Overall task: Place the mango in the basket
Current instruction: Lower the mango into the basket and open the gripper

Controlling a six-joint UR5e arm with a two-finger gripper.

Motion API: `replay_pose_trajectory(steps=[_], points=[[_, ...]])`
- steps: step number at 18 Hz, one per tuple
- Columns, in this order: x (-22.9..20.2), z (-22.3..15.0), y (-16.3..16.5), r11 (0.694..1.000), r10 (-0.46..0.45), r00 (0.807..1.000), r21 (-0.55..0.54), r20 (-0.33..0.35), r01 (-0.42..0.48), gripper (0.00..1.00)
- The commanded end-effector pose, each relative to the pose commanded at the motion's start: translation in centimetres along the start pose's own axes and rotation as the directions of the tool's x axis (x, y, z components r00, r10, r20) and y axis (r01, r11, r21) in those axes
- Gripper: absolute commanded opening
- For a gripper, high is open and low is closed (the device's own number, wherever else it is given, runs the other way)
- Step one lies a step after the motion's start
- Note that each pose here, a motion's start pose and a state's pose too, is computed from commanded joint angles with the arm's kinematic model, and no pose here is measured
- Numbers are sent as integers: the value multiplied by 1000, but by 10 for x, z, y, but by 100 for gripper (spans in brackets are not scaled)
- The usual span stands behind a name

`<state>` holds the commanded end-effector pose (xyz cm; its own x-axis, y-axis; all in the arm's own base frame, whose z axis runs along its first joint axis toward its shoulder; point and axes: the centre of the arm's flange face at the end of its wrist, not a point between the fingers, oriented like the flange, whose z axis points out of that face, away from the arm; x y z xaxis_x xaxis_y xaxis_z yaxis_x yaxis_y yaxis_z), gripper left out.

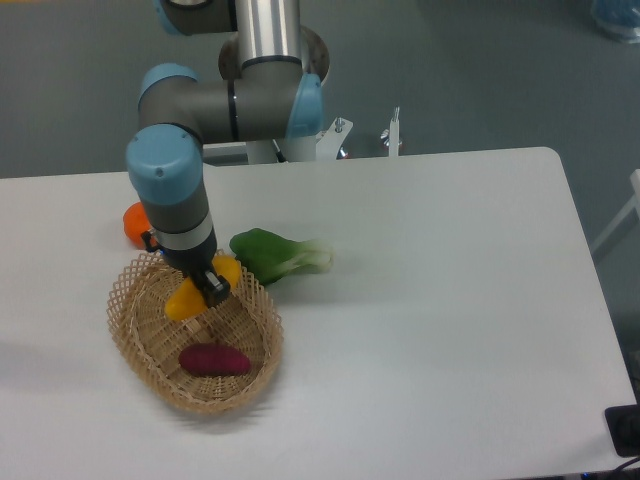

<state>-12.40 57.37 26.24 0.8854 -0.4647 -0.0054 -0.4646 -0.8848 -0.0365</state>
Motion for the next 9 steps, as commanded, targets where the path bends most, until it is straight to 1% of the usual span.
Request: replay_pose_trajectory(steps=[2, 4, 5, 7, 8, 9], points=[[5, 12, -12, 1000, 10, 1000, 10, 14, -10, 49], [6, 19, -16, 999, -33, 999, 19, 21, 32, 52], [8, 19, -19, 999, -38, 999, 22, 22, 37, 54], [10, 22, -21, 999, -35, 999, 19, 18, 34, 69], [11, 21, -21, 999, -36, 999, 22, 16, 36, 81], [12, 21, -21, 999, -35, 999, 24, 14, 34, 100]])
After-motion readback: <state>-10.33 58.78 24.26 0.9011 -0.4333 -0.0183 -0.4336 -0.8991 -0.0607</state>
